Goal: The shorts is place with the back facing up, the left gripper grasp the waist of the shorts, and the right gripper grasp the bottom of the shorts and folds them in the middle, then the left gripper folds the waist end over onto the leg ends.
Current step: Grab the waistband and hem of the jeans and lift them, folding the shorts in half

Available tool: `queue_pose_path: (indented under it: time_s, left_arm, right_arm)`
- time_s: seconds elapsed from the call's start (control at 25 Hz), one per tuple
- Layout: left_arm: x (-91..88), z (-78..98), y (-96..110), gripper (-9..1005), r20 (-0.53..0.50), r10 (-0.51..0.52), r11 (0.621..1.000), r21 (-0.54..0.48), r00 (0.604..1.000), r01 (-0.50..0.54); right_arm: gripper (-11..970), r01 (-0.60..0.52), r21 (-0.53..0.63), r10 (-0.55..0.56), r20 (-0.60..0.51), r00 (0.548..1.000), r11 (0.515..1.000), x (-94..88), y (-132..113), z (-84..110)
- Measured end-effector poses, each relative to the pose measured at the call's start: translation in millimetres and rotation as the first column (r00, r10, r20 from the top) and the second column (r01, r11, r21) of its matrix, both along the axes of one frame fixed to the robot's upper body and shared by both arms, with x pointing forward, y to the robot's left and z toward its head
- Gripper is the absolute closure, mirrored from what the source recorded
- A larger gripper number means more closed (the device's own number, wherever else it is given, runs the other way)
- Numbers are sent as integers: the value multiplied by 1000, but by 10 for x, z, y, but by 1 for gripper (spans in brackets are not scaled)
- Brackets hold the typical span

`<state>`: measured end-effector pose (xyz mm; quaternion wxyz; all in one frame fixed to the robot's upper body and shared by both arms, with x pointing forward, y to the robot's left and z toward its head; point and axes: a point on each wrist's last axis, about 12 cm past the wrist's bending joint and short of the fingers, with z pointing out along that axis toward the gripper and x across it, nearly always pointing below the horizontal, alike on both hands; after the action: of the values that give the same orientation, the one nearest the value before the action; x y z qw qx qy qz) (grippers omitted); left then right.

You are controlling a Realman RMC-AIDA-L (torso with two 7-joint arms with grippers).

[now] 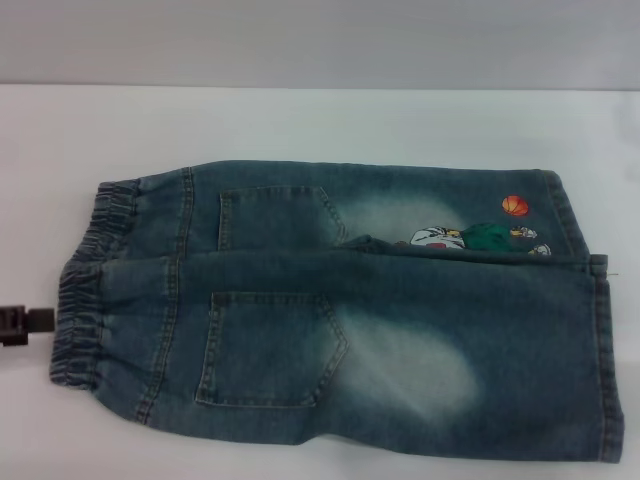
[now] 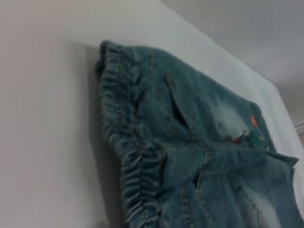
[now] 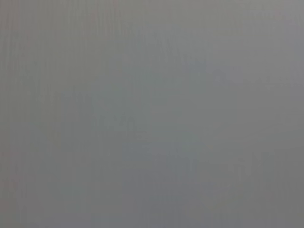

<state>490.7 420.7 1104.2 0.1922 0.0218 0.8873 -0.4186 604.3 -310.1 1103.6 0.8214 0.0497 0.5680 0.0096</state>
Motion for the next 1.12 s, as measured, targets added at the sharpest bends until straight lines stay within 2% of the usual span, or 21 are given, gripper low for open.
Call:
queue_pose_path:
  time_s: [0.4,1.12]
  left_arm:
    - [-3,-106,-72,162,-40,-10,999,33,999,12]
    - [19,-219,-70,162,-65,29,995,93,997,-23]
  right_arm:
    - [294,-5,-4,5,-3,1000,1000,-8,4,-10]
    - [295,-1,-3,1,-8,1000,1000,-43,-13,-38]
